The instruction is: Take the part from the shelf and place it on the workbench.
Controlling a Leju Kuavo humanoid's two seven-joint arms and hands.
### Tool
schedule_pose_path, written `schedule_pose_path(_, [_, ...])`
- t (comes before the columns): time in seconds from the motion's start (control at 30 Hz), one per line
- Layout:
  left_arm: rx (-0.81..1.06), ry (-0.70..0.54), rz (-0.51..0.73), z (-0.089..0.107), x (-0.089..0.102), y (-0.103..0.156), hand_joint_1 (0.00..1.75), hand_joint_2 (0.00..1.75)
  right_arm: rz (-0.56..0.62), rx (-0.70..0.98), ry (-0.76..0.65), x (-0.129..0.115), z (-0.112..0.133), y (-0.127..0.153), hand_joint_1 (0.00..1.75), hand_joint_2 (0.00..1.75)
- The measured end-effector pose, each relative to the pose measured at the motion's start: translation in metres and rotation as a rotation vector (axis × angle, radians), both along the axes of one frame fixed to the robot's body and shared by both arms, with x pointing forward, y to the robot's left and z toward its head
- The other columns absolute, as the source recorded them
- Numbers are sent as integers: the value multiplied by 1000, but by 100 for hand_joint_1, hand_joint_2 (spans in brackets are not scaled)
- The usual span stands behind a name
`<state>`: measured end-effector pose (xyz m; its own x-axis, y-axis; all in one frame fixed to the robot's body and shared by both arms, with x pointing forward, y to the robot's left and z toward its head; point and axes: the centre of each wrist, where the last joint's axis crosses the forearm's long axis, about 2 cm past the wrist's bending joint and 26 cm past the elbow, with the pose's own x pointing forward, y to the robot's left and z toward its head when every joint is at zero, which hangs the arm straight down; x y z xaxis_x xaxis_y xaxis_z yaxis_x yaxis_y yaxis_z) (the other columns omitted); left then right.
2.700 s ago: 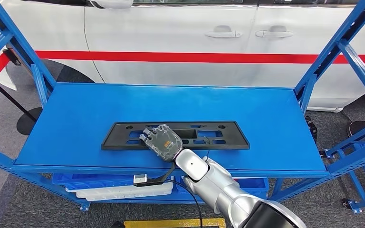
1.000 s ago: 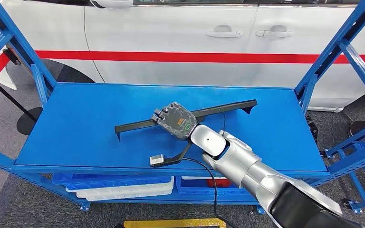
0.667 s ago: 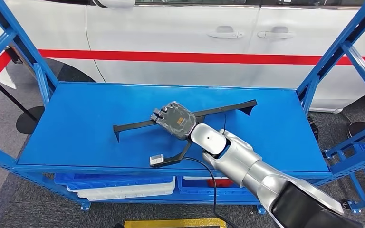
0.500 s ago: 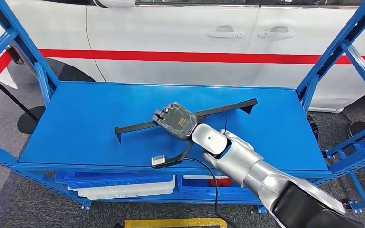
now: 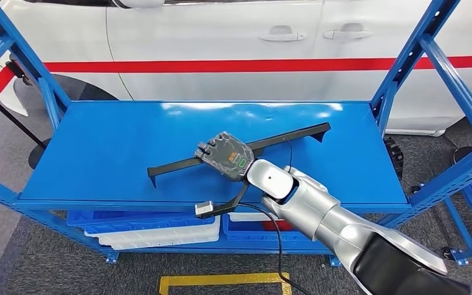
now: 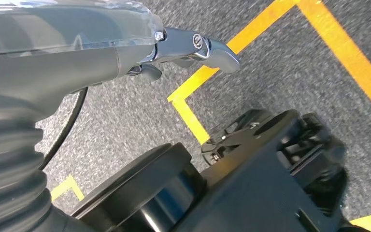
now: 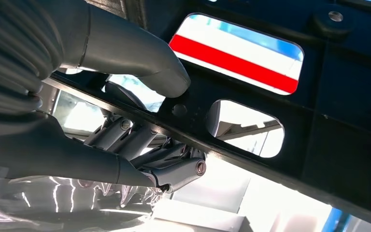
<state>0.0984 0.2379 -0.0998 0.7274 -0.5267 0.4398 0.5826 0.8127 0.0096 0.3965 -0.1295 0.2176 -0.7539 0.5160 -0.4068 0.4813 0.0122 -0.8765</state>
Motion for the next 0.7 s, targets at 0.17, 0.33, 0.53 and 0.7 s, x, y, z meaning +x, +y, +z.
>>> schedule_pose_path(0.17, [0,-5,2,0,1,1,0,175,8,1,-2,-1,0,0,175,175])
schedule_pose_path(0.33, [-2,-6,1,1,2,0,0,175,3,-6,-3,-1,-2,-2,175,175])
schedule_pose_path(0.53, [-2,-8,1,1,3,0,0,175,2,-14,1,-2,-5,-4,175,175])
schedule_pose_path(0.7, [-5,-10,0,1,3,-1,0,175,7,-7,-11,-2,-1,-2,175,175])
